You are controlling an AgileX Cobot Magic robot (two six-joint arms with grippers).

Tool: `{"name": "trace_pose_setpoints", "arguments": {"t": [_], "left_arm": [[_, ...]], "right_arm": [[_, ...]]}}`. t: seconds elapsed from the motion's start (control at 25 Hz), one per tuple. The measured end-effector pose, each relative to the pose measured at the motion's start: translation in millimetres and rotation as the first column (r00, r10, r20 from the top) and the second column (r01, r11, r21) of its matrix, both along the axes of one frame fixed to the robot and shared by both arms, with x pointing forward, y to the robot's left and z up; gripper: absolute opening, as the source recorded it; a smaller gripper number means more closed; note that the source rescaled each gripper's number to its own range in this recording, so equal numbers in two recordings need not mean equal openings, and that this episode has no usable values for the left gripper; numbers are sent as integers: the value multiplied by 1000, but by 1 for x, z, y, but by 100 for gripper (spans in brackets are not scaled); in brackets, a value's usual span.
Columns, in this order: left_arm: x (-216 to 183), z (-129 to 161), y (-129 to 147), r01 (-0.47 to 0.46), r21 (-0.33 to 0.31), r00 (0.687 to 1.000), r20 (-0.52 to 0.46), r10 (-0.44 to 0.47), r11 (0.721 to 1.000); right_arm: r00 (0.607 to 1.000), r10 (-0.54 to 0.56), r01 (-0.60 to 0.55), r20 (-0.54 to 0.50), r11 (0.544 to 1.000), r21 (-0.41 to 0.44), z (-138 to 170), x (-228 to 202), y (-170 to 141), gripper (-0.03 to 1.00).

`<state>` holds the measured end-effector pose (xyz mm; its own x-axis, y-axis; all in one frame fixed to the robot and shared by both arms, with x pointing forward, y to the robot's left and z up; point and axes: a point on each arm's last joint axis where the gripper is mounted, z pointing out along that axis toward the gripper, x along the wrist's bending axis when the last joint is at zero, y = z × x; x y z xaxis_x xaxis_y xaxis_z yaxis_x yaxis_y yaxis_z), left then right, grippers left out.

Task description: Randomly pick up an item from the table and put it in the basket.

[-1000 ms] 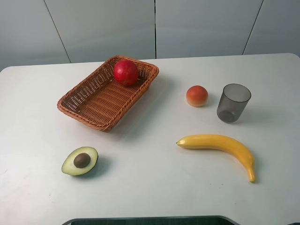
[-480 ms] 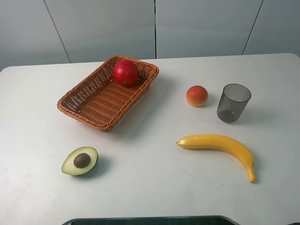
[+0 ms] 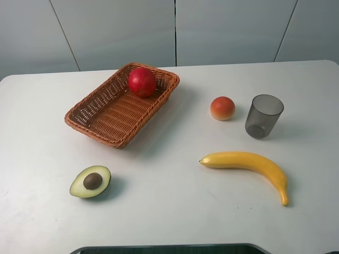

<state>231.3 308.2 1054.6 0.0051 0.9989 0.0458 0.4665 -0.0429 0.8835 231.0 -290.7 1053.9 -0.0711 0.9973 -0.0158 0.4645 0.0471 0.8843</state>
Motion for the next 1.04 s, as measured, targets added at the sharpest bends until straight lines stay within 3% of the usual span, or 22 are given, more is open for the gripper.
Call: {"name": "trace_pose_setpoints", "arguments": {"t": [1.04], "left_arm": [[0, 0, 0, 0, 0, 1000, 0, 0, 1000]], "right_arm": [[1000, 4, -4, -1, 1000, 5, 0, 0, 0, 99]]}}
